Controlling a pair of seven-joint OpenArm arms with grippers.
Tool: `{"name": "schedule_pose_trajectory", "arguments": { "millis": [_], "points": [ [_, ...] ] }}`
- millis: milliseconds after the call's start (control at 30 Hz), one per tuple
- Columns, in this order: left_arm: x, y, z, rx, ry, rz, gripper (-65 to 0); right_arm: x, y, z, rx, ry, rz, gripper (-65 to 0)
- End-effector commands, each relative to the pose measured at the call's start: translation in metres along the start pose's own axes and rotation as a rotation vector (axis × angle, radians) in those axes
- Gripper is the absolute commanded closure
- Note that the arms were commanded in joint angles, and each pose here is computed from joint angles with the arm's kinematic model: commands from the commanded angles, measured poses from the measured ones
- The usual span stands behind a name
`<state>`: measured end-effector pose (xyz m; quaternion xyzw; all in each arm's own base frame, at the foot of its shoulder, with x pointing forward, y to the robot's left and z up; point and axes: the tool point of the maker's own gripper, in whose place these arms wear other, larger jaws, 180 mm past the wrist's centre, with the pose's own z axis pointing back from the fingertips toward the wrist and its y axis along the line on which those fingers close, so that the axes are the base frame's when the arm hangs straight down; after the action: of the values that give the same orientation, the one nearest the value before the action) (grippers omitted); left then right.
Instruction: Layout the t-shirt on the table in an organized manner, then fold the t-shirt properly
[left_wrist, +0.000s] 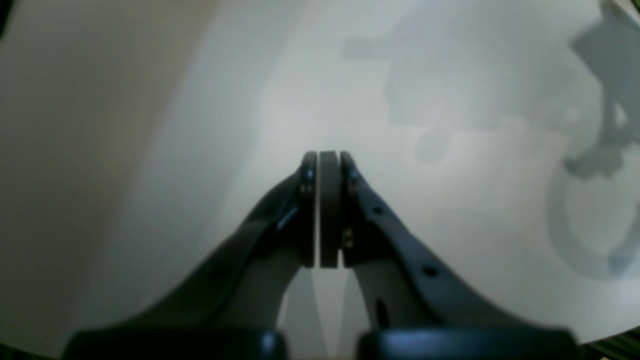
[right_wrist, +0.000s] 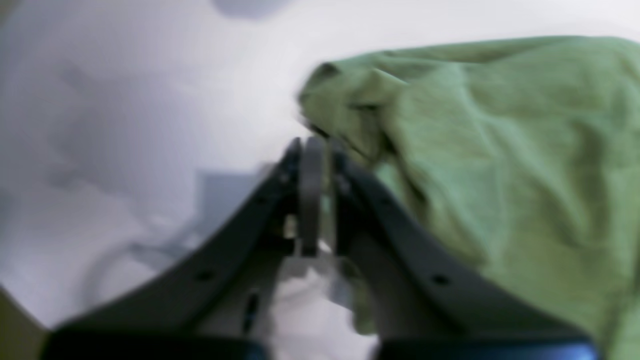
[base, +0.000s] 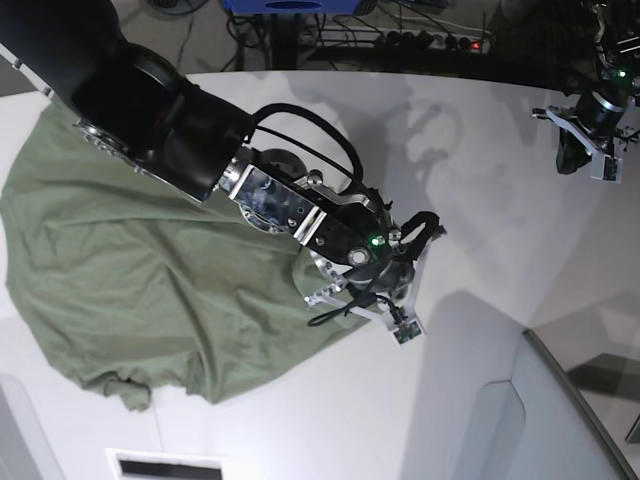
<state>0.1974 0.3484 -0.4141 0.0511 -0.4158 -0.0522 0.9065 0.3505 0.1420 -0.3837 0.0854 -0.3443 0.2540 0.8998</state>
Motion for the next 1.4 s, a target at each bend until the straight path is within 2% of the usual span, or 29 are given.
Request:
{"name": "schedule_pose_trajectory", "arguments": {
  "millis": [0, 133, 200, 300, 500, 700, 833, 933, 1067, 1200, 1367],
  "points": [
    [0.011, 0.01, 0.003, 0.019, -0.037, -0.009, 0.0, 0.026, -0.003, 0.003, -0.023, -0.062, 0.025, -10.5],
    [0.012, 0.012, 0.003, 0.021, -0.037, -0.015, 0.0, 0.025, -0.031, -0.007, -0.115, -0.038, 0.074, -31.5],
    [0.014, 0.012, 0.003, 0.021, -0.042, -0.018, 0.0, 0.016, -0.046, -0.016, -0.155, -0.001, 0.08, -36.9],
    [0.015, 0.012, 0.002, 0.021, -0.045, -0.016, 0.0, 0.004, -0.063, -0.024, -0.201, 0.043, 0.085, -36.9],
    [0.015, 0.01, 0.002, 0.018, -0.044, -0.014, 0.0, -0.008, -0.08, -0.034, -0.244, 0.056, 0.095, -36.9],
    [0.015, 0.013, 0.003, 0.022, -0.043, -0.018, 0.0, -0.01, -0.078, -0.034, -0.242, 0.059, 0.093, -36.3],
    [0.016, 0.013, 0.002, 0.022, -0.045, -0.018, 0.0, -0.004, -0.057, -0.028, -0.191, 0.024, 0.083, -30.5],
    [0.015, 0.01, 0.002, 0.017, -0.044, -0.014, 0.0, 0.001, -0.049, -0.024, -0.17, 0.003, 0.08, -30.8],
    [0.014, 0.01, 0.002, 0.018, -0.043, -0.013, 0.0, 0.0, -0.049, -0.025, -0.172, 0.003, 0.081, -30.8],
    [0.014, 0.009, 0.001, 0.017, -0.042, -0.013, 0.0, -0.013, -0.063, -0.032, -0.207, 0.046, 0.086, -30.8],
    [0.014, 0.008, 0.001, 0.015, -0.042, -0.012, 0.0, -0.017, -0.066, -0.035, -0.216, 0.04, 0.089, -30.8]
  ]
}}
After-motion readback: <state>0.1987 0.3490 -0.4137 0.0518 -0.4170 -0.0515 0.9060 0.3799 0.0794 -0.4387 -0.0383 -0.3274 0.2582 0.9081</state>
